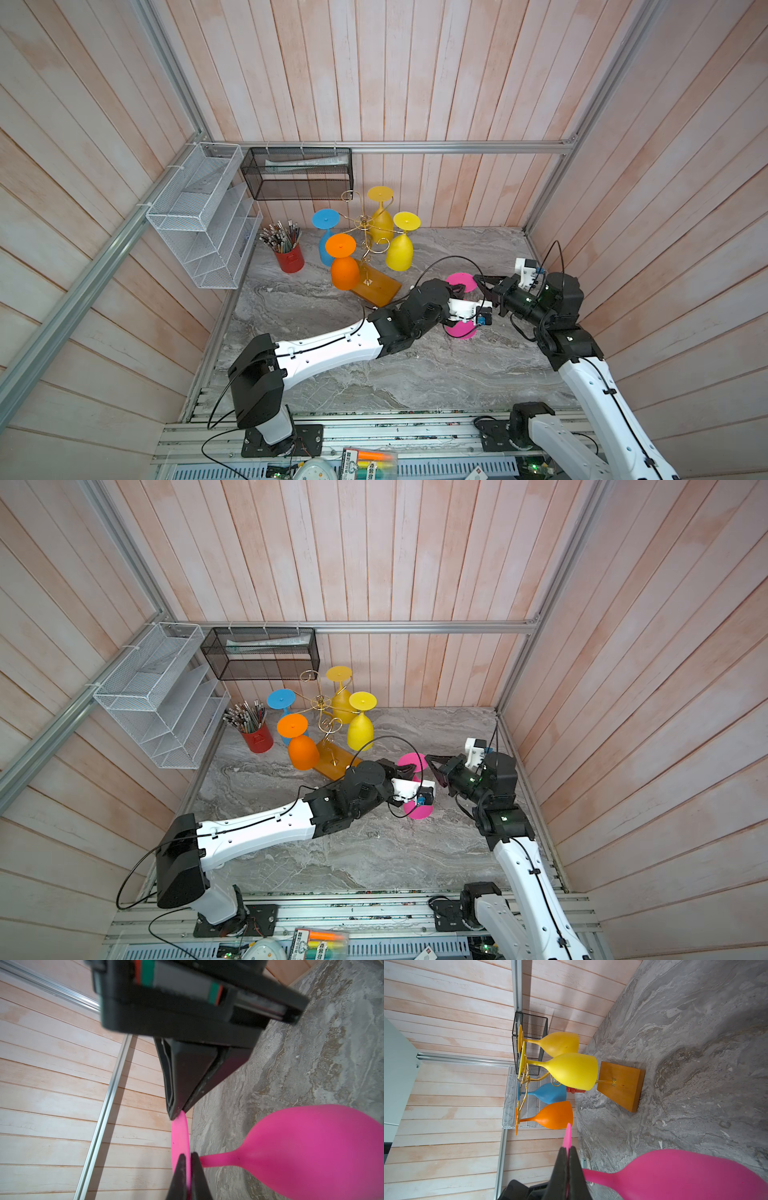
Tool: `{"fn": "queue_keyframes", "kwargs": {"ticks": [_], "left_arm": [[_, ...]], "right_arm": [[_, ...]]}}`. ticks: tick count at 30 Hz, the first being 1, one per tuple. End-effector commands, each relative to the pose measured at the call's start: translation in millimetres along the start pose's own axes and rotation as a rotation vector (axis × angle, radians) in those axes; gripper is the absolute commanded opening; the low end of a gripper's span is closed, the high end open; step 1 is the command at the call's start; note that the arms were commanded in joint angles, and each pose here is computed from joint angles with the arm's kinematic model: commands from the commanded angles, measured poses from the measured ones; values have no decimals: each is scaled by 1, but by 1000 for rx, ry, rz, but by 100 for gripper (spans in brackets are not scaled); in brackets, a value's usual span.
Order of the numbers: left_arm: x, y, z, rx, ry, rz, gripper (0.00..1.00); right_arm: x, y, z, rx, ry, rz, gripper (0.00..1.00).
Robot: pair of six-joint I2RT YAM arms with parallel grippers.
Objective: Take the wine glass off the wine glass rack
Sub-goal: 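Reach the left gripper across and grasp the pink glass's foot beside the right gripper, then open the right gripper and draw it back while the left gripper holds the glass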
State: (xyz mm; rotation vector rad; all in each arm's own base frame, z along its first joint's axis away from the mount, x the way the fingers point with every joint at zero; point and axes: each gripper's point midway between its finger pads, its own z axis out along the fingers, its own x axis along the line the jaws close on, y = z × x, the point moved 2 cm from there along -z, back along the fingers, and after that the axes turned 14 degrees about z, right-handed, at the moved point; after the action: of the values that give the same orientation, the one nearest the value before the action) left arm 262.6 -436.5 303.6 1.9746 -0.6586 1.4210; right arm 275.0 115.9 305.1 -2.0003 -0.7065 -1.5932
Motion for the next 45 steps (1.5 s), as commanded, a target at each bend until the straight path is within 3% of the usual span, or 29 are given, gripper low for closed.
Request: {"fn": "queue_keyframes", "kwargs": {"ticks": [1, 6, 12, 21, 30, 34, 45], "left_arm": [[15, -3, 1, 8, 39, -51, 0], [19, -1, 0, -4, 36, -93, 0], [24, -1, -5, -26, 25, -173, 0], [38, 4, -19, -72, 8, -318, 0], [64, 21, -40, -175, -97, -651, 0], [72, 20, -46, -217, -167, -845, 0], [78, -18, -45, -275, -326, -1371, 0]], "right_arm": [[7, 2, -4, -23, 27, -38, 0], [10, 2, -8, -45, 27, -63, 1], [13, 3, -12, -64, 39, -84, 14], [24, 8, -19, -121, 61, -183, 46], [58, 26, -58, -346, 109, -524, 59], [76, 19, -74, -399, 151, -665, 60], [131, -7, -126, -520, 178, -903, 59]]}}
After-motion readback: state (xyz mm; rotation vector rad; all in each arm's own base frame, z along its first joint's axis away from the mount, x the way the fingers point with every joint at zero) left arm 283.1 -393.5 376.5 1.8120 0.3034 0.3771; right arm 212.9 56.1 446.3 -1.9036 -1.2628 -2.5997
